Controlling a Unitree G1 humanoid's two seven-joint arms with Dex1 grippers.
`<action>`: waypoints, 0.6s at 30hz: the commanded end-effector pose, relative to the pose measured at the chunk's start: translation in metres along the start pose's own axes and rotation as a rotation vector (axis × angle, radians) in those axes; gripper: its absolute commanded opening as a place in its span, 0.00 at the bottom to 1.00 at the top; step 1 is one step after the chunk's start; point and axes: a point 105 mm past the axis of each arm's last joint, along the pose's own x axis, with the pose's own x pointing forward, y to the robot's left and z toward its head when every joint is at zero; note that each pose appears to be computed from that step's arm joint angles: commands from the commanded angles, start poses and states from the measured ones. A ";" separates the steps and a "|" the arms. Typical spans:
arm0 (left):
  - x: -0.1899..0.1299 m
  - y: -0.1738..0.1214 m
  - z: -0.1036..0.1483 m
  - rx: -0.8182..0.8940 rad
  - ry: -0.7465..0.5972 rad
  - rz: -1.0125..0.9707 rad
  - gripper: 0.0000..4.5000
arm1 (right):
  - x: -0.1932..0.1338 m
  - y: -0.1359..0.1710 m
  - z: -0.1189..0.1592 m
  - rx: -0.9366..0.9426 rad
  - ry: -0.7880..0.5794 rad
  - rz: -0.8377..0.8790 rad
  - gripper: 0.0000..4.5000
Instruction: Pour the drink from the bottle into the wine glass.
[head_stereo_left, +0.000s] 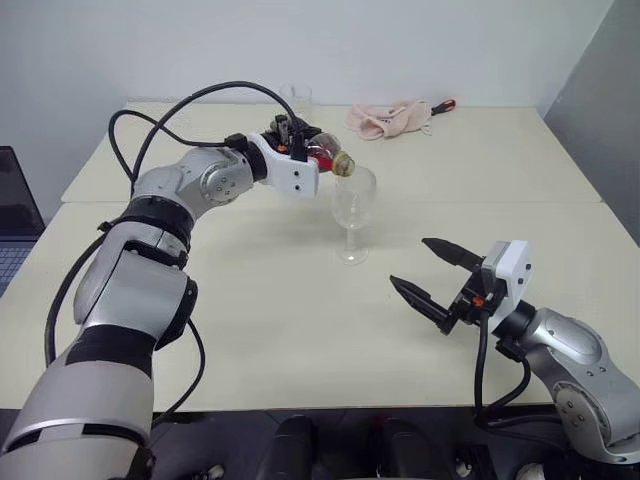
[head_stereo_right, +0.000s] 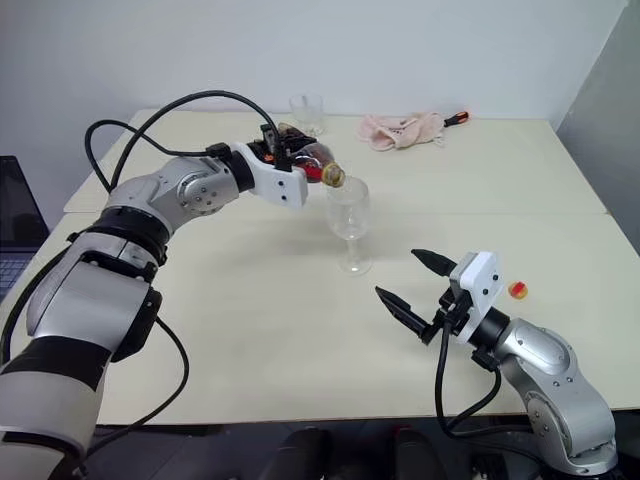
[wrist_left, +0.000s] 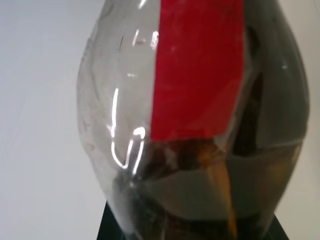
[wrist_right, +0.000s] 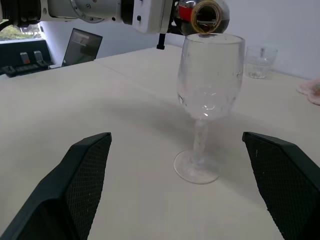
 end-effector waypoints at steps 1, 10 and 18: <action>-0.001 0.030 -0.003 0.038 0.010 0.092 0.18 | 0.000 0.003 0.012 -0.036 -0.040 0.014 1.00; 0.000 0.030 -0.003 0.090 0.015 0.088 0.18 | -0.001 0.003 0.009 -0.034 -0.028 0.009 1.00; -0.001 0.034 -0.006 0.094 0.031 0.102 0.18 | 0.000 0.000 0.008 -0.039 -0.022 0.008 1.00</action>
